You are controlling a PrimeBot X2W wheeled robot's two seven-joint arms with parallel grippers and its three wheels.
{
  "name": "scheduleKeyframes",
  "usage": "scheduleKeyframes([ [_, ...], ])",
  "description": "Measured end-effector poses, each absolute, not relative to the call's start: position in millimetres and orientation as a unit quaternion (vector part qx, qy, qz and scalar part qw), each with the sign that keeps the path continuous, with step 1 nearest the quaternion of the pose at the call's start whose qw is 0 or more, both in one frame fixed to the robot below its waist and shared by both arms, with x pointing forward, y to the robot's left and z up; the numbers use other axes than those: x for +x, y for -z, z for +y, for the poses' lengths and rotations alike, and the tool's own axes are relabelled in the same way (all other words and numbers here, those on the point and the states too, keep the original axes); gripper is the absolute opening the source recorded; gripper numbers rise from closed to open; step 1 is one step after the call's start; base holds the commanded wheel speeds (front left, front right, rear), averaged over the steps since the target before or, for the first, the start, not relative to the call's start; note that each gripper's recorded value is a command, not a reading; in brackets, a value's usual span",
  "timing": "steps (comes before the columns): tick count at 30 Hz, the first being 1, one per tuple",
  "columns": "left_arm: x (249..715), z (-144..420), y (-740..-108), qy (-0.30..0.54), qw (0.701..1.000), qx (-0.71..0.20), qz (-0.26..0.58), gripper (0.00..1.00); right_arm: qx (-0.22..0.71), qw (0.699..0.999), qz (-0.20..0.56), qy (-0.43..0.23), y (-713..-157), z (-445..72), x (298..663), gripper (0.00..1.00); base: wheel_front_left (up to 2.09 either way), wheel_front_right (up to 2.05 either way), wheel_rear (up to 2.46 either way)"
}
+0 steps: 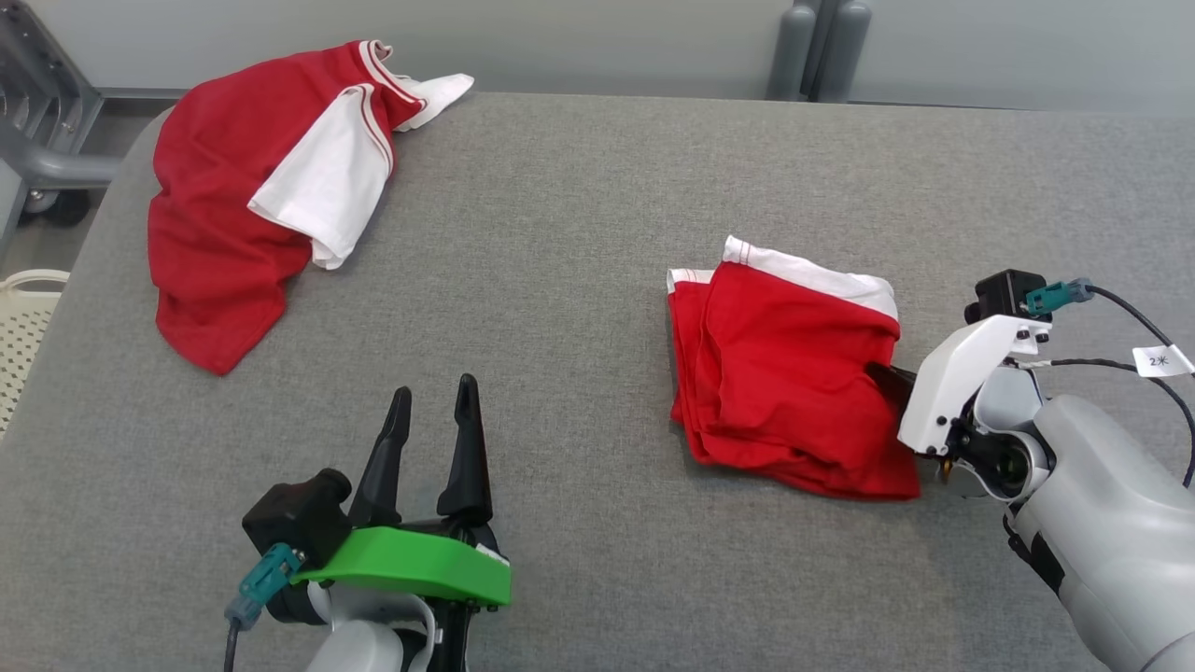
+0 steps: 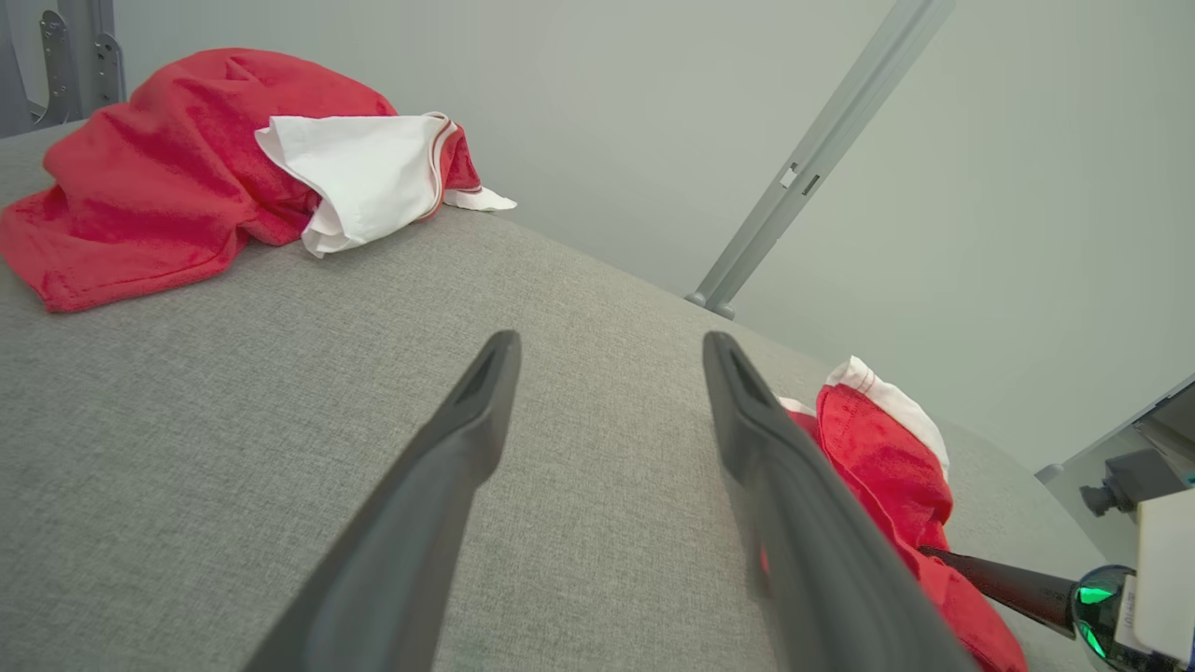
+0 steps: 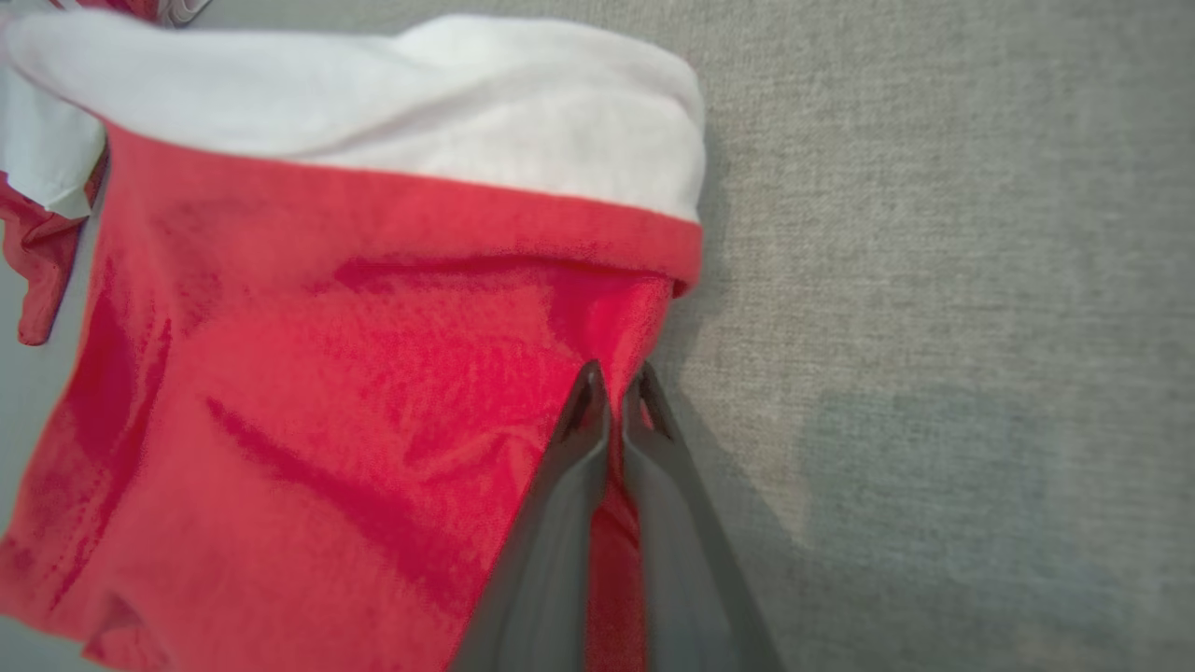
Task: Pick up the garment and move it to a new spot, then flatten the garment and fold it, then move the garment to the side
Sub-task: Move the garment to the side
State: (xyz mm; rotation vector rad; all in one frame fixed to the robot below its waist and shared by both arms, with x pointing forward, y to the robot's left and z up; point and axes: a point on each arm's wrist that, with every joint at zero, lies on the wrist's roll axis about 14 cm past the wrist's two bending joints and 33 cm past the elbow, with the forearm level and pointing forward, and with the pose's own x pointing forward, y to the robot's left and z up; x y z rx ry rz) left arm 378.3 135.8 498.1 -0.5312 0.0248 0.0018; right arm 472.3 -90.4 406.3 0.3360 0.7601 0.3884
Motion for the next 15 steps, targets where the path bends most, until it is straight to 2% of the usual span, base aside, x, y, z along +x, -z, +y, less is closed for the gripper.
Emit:
scheduleKeyframes([
  [15,389,98,-506,0.062,0.964,-0.259,0.014,1.00,0.134,0.927,0.321,-0.141,-431,-157,468,0.00,0.00,0.00,0.00],
])
